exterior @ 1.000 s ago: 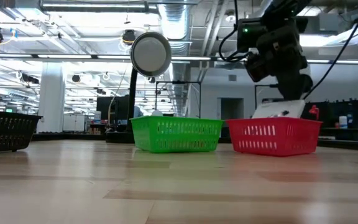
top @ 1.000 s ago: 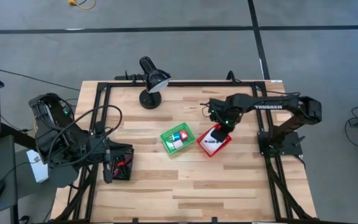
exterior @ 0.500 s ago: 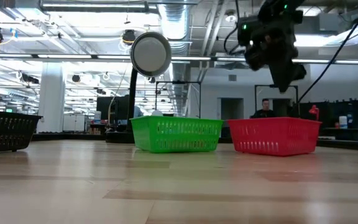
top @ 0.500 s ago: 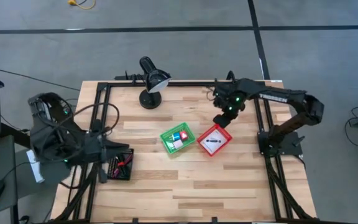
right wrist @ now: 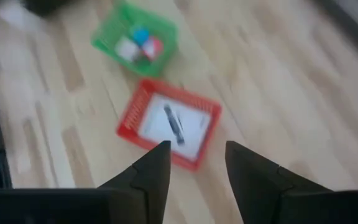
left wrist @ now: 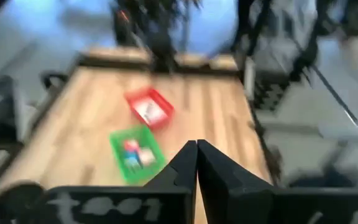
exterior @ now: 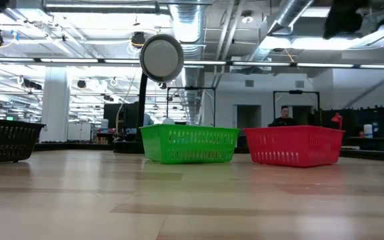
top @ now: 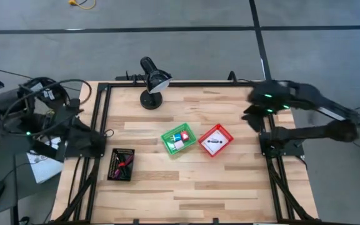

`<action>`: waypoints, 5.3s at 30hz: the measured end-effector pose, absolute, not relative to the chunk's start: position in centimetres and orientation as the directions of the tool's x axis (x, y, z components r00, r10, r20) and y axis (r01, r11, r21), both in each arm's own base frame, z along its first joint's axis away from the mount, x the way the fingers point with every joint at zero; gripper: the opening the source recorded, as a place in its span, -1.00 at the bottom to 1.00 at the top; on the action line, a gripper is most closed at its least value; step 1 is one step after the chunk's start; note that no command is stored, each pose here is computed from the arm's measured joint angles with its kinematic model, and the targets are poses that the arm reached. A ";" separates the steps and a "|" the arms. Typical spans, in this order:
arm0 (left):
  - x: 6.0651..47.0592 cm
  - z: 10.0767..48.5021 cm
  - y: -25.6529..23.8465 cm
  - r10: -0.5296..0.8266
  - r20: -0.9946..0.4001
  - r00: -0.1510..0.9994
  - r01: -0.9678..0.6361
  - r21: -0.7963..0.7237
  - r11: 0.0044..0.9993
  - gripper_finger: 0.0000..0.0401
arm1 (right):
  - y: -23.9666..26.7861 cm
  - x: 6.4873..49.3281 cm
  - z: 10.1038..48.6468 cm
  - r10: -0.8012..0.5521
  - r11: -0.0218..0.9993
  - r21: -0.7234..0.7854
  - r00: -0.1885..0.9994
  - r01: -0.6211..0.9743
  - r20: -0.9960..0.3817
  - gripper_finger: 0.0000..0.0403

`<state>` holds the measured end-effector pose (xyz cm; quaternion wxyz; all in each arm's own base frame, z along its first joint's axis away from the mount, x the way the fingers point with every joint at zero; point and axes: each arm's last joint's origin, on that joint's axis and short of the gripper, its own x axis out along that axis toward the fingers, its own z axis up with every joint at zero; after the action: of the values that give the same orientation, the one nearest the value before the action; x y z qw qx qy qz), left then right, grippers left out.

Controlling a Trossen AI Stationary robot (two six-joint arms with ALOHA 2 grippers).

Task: Pick and place items into bin
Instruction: Return to Home Position

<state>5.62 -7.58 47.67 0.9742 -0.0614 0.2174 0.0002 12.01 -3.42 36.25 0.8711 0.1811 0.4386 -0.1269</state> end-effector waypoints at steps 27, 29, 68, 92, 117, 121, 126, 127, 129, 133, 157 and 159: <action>13.9 35.9 -9.9 -0.127 -0.031 0.991 0.130 0.143 0.981 -1.00 | 1.4 5.3 26.8 0.523 0.839 0.141 0.851 -0.525 0.053 -0.29; 13.2 36.3 -8.4 -0.089 -0.024 0.996 0.091 0.108 0.990 -1.00 | 1.5 4.9 26.4 0.526 0.838 0.121 0.846 -0.532 0.080 -0.30; 9.8 29.1 -1.0 0.215 0.222 0.951 -0.199 -0.091 0.976 -1.00 | 1.2 8.2 20.5 0.466 0.874 0.143 0.885 -0.464 0.026 -0.32; 9.2 20.2 -1.3 0.075 0.351 0.934 -0.047 -0.087 0.995 -1.00 | 1.0 9.3 17.9 0.458 0.875 0.119 0.882 -0.470 0.114 -0.31; 9.7 18.3 -1.3 0.115 0.164 0.980 -0.098 -0.107 0.989 -1.00 | 0.2 9.8 16.8 -0.024 0.946 0.325 1.000 0.017 0.016 -0.33; 9.8 17.2 -1.3 0.112 0.054 0.992 -0.109 -0.056 0.992 -1.00 | 0.2 9.8 16.7 -0.030 0.965 0.260 0.999 0.027 0.011 -0.33; 9.9 17.0 -1.4 0.111 0.011 0.994 -0.110 -0.038 0.993 -1.00 | 0.2 9.8 16.7 -0.033 0.972 0.234 0.999 0.030 0.011 -0.34; 9.9 17.0 -1.4 0.111 0.011 0.994 -0.110 -0.039 0.993 -1.00 | 0.2 9.8 16.7 -0.033 0.972 0.234 0.999 0.029 0.012 -0.34; 9.9 17.0 -1.4 0.111 0.008 0.994 -0.111 -0.049 0.993 -1.00 | 0.2 9.8 16.7 -0.033 0.972 0.235 0.999 0.029 0.012 -0.34; 9.9 17.0 -1.4 0.111 0.006 0.994 -0.111 -0.041 0.993 -1.00 | 0.2 9.8 16.7 -0.033 0.972 0.235 0.999 0.030 0.012 -0.32; 9.9 17.0 -1.3 0.112 0.001 0.994 -0.112 -0.039 0.993 -1.00 | 0.2 9.8 16.7 -0.033 0.971 0.235 0.999 0.030 0.010 -0.32; 9.9 17.0 -1.4 0.112 0.001 0.994 -0.112 -0.048 0.993 -1.00 | 0.2 9.8 16.7 -0.033 0.971 0.235 0.999 0.030 0.010 -0.31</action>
<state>9.88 -1.35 17.04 0.9981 -0.0237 -0.0020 0.0560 9.79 0.16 16.72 0.9928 0.1183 -0.0070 -0.0159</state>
